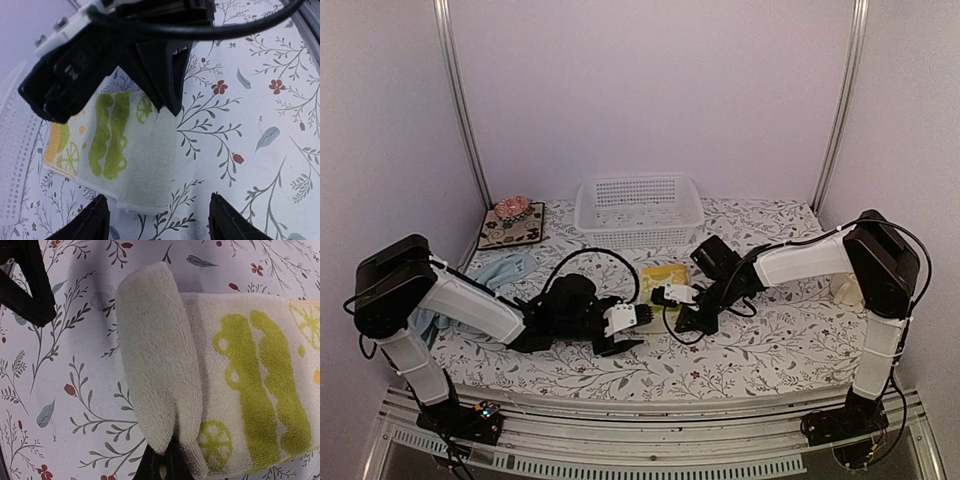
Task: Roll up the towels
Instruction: Roll the towel at the center of the board.
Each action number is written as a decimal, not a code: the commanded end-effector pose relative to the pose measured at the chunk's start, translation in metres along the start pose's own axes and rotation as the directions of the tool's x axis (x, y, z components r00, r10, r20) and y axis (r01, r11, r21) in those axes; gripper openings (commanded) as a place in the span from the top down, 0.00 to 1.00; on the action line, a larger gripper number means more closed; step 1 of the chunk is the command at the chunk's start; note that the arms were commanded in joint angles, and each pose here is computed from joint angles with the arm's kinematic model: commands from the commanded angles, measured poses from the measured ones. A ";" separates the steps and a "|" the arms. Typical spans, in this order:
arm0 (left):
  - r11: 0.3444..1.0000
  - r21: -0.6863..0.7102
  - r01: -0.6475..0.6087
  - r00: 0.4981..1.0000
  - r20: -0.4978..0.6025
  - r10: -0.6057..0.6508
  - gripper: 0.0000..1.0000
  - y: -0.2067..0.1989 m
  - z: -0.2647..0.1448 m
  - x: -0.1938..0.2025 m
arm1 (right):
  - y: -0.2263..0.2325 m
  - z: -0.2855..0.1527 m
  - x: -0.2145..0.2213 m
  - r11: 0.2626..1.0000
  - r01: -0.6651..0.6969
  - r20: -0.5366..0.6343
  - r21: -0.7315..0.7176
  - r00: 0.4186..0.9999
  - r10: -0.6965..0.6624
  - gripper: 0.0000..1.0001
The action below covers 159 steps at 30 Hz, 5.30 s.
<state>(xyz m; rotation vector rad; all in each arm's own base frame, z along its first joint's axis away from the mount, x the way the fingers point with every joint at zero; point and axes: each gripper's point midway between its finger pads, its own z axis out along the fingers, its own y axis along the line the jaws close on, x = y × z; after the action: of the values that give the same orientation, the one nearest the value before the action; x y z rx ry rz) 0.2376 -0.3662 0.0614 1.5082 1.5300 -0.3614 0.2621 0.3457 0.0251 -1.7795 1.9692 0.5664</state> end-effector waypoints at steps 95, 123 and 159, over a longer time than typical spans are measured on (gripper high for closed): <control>0.712 0.489 0.503 0.861 -0.356 -0.363 0.90 -0.002 0.051 0.026 | -0.007 -0.032 0.008 0.900 0.325 0.092 0.292 0.927 -0.364 0.46; 0.678 0.448 0.583 0.804 -0.437 -0.403 0.76 0.009 0.053 0.046 | -0.002 -0.001 0.016 0.965 0.198 0.002 0.174 0.979 -0.202 0.97; 0.982 -0.112 -0.153 0.985 -0.101 0.142 0.64 0.020 0.012 0.011 | -0.020 0.016 0.026 0.857 -0.459 -0.088 -0.236 0.888 0.451 0.96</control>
<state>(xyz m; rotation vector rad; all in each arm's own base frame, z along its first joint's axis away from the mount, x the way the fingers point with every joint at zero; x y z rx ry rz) 0.2553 -0.3526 0.0259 1.6184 1.6289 -0.2010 0.2791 0.3447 0.0192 -1.5099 2.2816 1.0014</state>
